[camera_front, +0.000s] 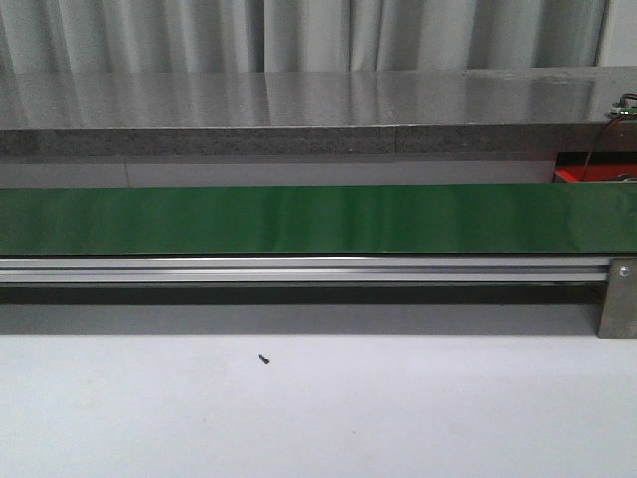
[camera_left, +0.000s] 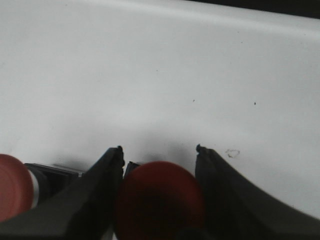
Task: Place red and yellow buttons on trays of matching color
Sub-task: 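Carry the red button over the belt start with the left gripper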
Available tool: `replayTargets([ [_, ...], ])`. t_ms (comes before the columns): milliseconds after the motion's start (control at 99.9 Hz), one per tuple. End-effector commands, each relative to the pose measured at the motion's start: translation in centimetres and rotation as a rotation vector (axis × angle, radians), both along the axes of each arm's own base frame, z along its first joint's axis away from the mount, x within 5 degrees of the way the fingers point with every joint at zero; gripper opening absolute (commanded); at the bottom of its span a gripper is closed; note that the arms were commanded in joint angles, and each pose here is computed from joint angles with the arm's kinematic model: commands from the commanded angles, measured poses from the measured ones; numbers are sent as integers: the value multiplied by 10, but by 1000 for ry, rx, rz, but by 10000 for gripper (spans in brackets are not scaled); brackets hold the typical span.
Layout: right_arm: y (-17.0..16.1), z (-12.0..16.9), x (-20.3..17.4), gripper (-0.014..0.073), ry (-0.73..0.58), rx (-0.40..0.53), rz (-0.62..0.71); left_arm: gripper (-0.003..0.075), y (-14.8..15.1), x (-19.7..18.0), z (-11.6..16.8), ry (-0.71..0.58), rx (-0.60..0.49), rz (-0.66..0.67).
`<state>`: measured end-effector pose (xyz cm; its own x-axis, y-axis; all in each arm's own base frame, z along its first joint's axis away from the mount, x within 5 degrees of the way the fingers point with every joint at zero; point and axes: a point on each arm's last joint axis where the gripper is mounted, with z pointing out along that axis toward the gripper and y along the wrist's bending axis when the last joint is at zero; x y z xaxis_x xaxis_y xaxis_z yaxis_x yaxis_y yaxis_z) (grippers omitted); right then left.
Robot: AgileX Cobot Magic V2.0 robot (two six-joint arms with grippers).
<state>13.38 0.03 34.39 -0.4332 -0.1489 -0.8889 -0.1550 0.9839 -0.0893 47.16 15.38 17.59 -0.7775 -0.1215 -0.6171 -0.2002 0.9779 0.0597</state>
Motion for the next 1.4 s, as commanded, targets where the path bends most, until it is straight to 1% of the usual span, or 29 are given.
replayTargets([
  [0,-1,13,1,-96,-84,-2,-18,156,-3,0,57,-157,15,14],
  [140,-1,13,1,-96,-84,-2,-18,156,-8,-6,82,-175,-25,22],
  [200,-1,13,1,-96,-84,-2,-18,156,-11,-10,92,-167,-53,22],
  [320,-1,13,1,-96,-84,-2,-18,156,-19,-20,117,-192,-121,27],
  [440,-1,13,1,-96,-84,-2,-18,156,-28,-31,138,-195,-148,11],
  [550,-1,13,1,-96,-84,-2,-18,156,-40,-40,151,-171,-154,-37],
  [840,-1,13,1,-96,-84,-2,-18,156,-88,-56,177,-118,-168,-179],
  [961,-1,13,1,-96,-84,-2,-18,155,-102,-57,179,-110,-163,-226],
  [1061,-1,13,1,-96,-84,-2,-18,155,-113,-57,175,-87,-169,-251],
  [1291,-1,13,1,-96,-84,-2,-18,155,-115,-62,148,11,-186,-253],
  [1391,-1,13,1,-96,-84,-2,-18,155,-115,-66,141,36,-187,-253],
])
